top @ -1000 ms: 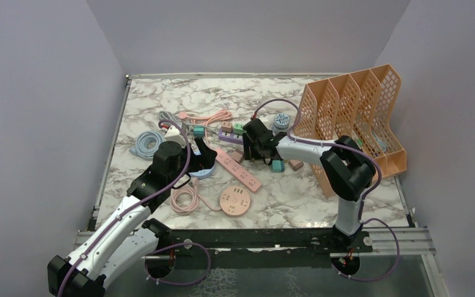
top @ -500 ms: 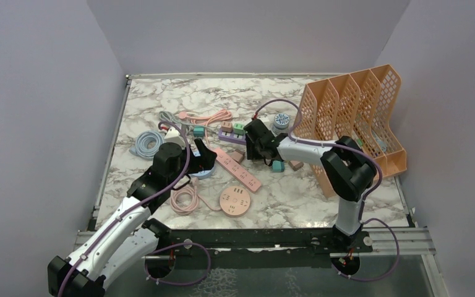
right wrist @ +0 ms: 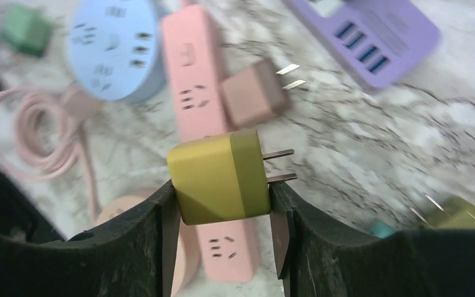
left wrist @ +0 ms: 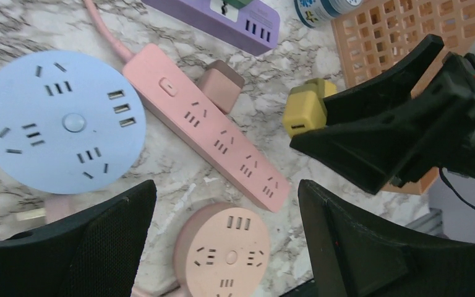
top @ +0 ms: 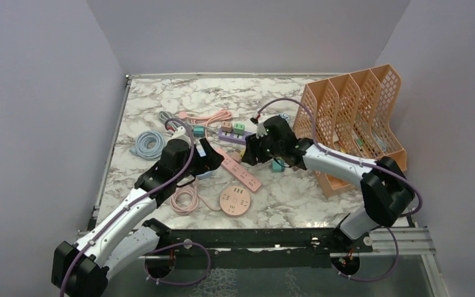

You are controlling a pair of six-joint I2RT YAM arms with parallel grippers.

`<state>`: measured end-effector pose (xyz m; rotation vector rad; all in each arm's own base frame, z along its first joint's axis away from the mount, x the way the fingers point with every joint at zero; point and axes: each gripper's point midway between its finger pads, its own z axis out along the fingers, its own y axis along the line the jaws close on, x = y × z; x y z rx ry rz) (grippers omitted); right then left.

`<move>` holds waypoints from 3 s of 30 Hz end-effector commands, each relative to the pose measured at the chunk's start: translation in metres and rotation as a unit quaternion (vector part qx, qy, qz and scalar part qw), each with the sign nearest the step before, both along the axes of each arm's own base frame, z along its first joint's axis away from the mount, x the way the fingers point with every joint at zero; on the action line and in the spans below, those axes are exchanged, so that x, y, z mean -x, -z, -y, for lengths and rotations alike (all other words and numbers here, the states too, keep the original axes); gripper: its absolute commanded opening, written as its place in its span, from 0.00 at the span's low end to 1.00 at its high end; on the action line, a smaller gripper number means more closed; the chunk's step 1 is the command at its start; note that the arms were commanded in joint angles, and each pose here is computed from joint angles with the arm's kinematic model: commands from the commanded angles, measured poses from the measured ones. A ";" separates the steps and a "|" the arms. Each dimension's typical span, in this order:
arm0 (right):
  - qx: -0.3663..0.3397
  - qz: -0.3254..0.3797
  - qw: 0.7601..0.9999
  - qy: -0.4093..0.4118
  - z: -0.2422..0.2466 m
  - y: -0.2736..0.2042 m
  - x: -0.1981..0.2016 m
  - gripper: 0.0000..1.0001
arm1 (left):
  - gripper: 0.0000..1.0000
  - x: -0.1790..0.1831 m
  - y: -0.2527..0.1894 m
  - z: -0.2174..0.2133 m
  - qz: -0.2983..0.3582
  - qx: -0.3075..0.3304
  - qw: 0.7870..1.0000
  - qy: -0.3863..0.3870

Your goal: Insert the plug

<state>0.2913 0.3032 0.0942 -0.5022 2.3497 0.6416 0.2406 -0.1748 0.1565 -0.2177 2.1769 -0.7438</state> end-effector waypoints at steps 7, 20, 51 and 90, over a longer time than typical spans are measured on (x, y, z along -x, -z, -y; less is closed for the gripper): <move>-0.147 0.163 0.906 -0.361 -0.043 -0.089 0.073 0.40 | 0.88 0.017 -0.036 0.064 -0.083 0.210 0.972 0.072; -0.158 0.170 0.876 -0.423 -0.044 -0.096 0.090 0.40 | 0.60 0.038 -0.016 0.072 -0.130 0.231 0.958 0.110; -0.314 0.092 0.938 -0.116 -0.026 -0.170 0.071 0.72 | 0.18 0.001 -0.107 0.050 0.087 0.311 0.945 0.044; -0.402 0.027 0.895 -0.192 -0.045 -0.203 0.089 0.10 | 0.90 0.022 -0.120 0.036 0.120 0.235 0.962 0.075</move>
